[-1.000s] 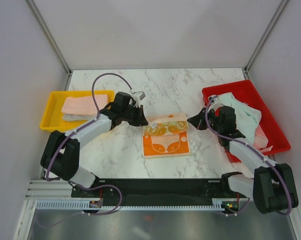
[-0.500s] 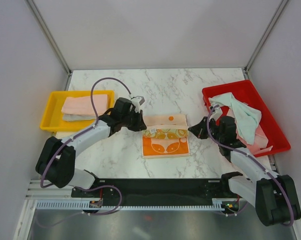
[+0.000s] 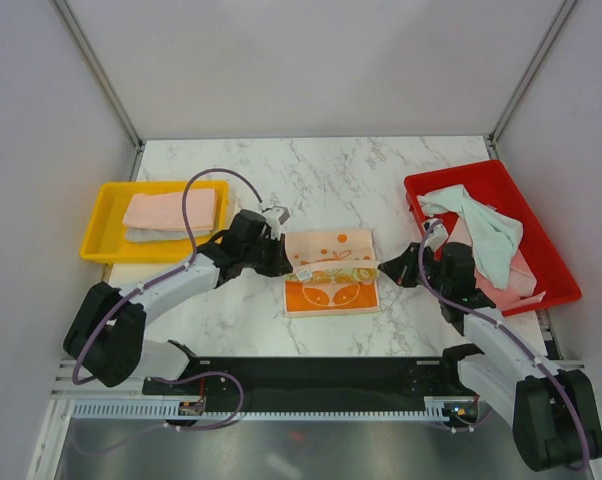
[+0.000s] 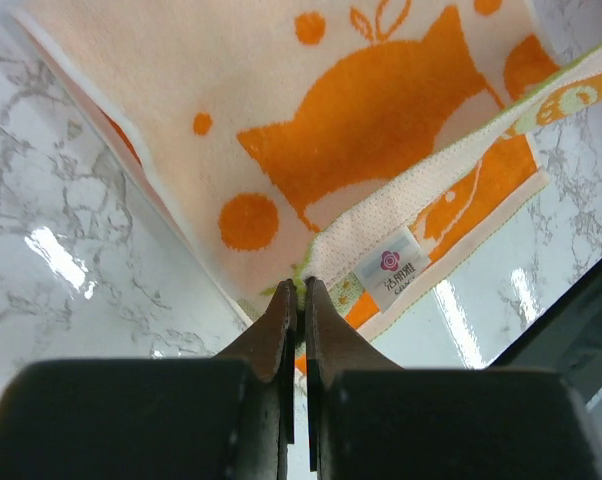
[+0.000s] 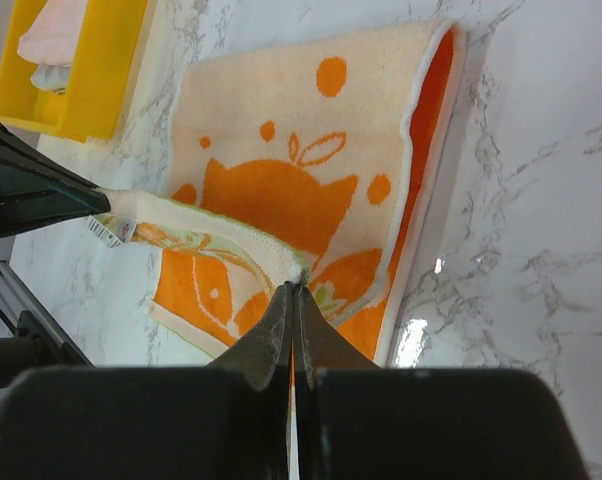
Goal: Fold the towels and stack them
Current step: Fold the towel
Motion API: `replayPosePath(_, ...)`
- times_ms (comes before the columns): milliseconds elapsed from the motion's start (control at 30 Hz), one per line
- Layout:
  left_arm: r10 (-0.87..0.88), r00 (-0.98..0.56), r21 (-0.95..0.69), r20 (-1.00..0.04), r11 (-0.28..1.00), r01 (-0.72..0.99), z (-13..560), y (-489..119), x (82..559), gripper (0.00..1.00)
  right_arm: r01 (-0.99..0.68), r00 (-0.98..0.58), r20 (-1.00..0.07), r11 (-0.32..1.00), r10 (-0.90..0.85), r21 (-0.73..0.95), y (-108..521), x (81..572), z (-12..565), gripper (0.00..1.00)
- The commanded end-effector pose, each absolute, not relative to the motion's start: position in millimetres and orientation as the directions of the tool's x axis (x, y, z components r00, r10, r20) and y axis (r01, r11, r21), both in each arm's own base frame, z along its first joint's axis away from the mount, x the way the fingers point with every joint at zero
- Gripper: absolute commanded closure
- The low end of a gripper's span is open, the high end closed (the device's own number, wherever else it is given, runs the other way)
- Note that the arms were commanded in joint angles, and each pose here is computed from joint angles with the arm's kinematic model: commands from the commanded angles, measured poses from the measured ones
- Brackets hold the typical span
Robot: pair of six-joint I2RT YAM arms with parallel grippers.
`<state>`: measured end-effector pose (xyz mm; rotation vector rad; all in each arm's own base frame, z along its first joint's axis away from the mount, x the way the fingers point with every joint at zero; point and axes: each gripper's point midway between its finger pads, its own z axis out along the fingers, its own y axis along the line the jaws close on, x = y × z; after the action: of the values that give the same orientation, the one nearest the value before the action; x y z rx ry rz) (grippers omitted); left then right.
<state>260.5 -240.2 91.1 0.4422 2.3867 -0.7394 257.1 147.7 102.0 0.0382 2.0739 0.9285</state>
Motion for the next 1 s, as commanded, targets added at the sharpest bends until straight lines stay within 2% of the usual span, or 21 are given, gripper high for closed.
replayPosePath(0, 0.089, -0.756, -0.412, -0.649, 0.794, 0.447, 97.9, -242.4, 257.9, 0.98, -0.282, -0.625, -0.697, 0.731, 0.352, 0.622, 144.8, 255.5, 105.0, 1.0)
replayPosePath(167, 0.095, -0.769, -0.414, -0.632, 0.798, 0.439, 89.5, -241.1, 249.2, 0.98, -0.261, -0.658, -0.669, 0.727, 0.347, 0.635, 145.6, 247.6, 95.6, 1.0)
replayPosePath(267, 0.096, -0.772, -0.416, -0.628, 0.797, 0.438, 89.5, -241.6, 246.8, 0.94, -0.241, -0.67, -0.653, 0.728, 0.355, 0.642, 144.4, 243.2, 92.0, 0.91)
replayPosePath(300, 0.093, -0.769, -0.418, -0.632, 0.795, 0.44, 92.5, -242.3, 246.2, 0.9, -0.229, -0.671, -0.649, 0.732, 0.359, 0.642, 143.1, 243.0, 91.7, 0.83)
replayPosePath(333, 0.093, -0.769, -0.416, -0.633, 0.796, 0.439, 93.0, -241.7, 244.8, 0.75, -0.22, -0.669, -0.648, 0.737, 0.363, 0.639, 141.4, 242.1, 92.1, 0.78)
replayPosePath(367, 0.093, -0.774, -0.416, -0.627, 0.799, 0.433, 92.9, -240.0, 242.2, 0.66, -0.186, -0.683, -0.632, 0.749, 0.366, 0.635, 138.0, 239.6, 88.7, 0.73)
replayPosePath(400, 0.088, -0.773, -0.415, -0.629, 0.802, 0.43, 95.0, -239.5, 241.7, 0.6, -0.167, -0.684, -0.629, 0.759, 0.37, 0.629, 135.1, 239.3, 88.5, 0.66)
replayPosePath(433, 0.083, -0.768, -0.415, -0.635, 0.802, 0.429, 99.2, -238.4, 240.4, 0.56, -0.143, -0.684, -0.625, 0.772, 0.375, 0.62, 131.1, 238.3, 88.8, 0.64)
replayPosePath(567, 0.047, -0.769, -0.426, -0.638, 0.81, 0.403, 110.3, -234.2, 237.4, 0.54, 0.001, -0.712, -0.567, 0.809, 0.414, 0.588, 115.4, 231.3, 88.8, 0.58)
replayPosePath(767, 0.018, -0.809, -0.478, -0.588, 0.799, 0.365, 109.7, -239.3, 230.9, 0.53, -0.009, -0.722, -0.547, 0.785, 0.424, 0.62, 123.9, 241.2, 104.9, 0.57)
replayPosePath(967, -0.005, -0.832, -0.458, -0.555, 0.836, 0.301, 95.6, -232.6, 233.3, 0.51, 0.042, -0.777, -0.491, 0.81, 0.395, 0.585, 122.6, 245.4, 80.8, 0.58)
